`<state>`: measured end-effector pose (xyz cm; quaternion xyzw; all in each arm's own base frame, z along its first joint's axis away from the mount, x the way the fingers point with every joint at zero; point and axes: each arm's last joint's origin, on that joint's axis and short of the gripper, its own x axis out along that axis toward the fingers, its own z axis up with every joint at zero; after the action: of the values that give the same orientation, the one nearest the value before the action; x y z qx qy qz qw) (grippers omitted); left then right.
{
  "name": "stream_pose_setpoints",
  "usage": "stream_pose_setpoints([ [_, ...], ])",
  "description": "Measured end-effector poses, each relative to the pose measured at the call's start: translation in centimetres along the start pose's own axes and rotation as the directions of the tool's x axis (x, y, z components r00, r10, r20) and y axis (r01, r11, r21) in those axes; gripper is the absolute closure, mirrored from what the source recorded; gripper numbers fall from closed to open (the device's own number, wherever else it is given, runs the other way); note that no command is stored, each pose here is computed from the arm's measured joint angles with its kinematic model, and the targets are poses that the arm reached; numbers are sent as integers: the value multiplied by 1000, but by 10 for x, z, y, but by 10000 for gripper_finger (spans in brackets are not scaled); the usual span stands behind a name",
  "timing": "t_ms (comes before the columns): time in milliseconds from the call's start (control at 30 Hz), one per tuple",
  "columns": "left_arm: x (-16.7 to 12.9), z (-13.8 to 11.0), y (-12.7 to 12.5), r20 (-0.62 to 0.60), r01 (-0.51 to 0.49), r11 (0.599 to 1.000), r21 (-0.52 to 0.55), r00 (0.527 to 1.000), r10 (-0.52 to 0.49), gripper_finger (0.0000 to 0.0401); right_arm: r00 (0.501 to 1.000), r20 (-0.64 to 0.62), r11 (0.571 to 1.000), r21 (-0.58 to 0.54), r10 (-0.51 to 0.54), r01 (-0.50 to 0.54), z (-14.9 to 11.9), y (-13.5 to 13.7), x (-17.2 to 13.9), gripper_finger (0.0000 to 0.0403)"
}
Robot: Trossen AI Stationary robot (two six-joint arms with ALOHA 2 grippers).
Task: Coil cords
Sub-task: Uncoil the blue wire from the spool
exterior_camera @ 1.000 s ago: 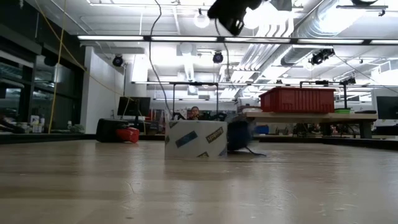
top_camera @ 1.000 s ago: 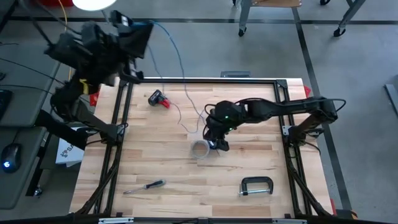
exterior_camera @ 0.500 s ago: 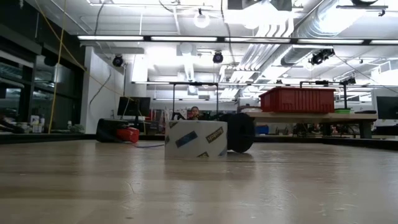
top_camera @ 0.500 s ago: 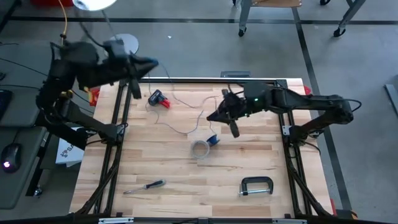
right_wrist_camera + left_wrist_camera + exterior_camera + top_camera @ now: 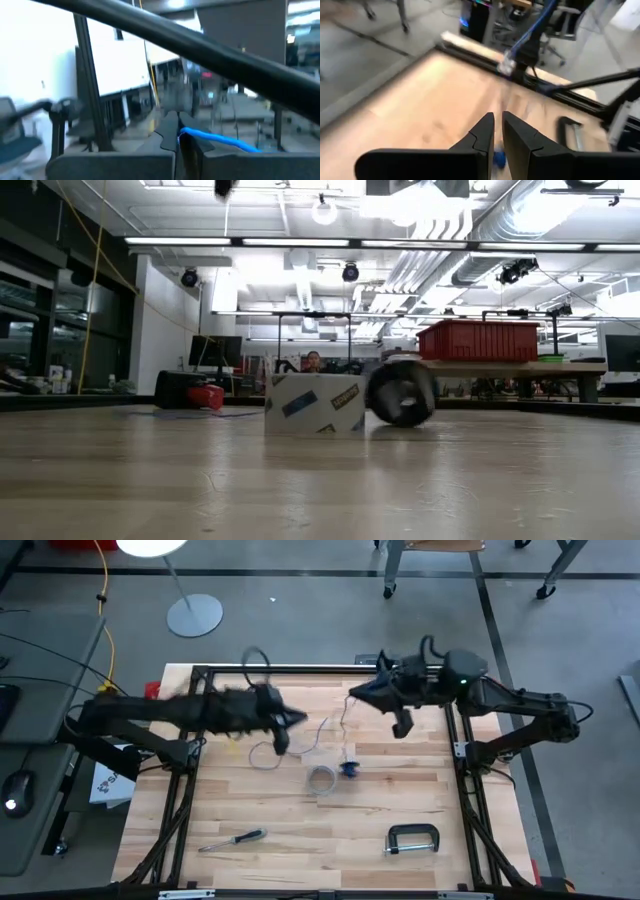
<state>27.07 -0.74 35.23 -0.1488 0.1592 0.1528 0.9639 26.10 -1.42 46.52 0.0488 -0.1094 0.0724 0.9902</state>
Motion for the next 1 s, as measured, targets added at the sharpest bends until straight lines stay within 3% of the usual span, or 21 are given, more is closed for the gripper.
stream_pose_setpoints([
  [233, 22, -103, 17, -229, -43, 968, -245, 973, -14, 371, 988, 156, 999, -36, 1, 5, 23, 0, -13, 403],
  [300, 22, -120, 18, -268, -36, 944, -328, 962, -56, 371, 980, 197, 999, -35, -3, 10, 28, 0, -14, 403],
  [367, 23, -124, 14, -224, 35, 913, -407, 965, -137, 371, 970, 245, 999, -32, -4, 12, 33, -1, -16, 403],
  [467, 24, -106, 5, -20, 209, 865, -457, 970, -244, 371, 947, 320, 999, -33, -1, 12, 40, -3, -19, 403],
  [533, 22, -86, 2, 175, 321, 850, -418, 947, -271, 371, 930, 367, 999, -42, 5, 11, 45, -3, -21, 403],
  [633, 15, -54, 5, 454, 417, 846, -332, 857, -245, 371, 891, 453, 998, -60, 13, 16, 53, -2, -24, 403],
  [700, 10, -33, 8, 550, 432, 855, -286, 805, -223, 368, 863, 505, 998, -64, 8, 28, 58, -1, -27, 403],
  [800, 9, -5, 8, 561, 398, 900, -177, 792, -240, 351, 847, 532, 997, -56, -14, 52, 60, -1, -28, 403],
  [1000, 24, 31, -5, 351, 323, 944, 65, 878, -325, 273, 847, 530, 997, -21, -49, 71, 56, -4, -23, 403],
])
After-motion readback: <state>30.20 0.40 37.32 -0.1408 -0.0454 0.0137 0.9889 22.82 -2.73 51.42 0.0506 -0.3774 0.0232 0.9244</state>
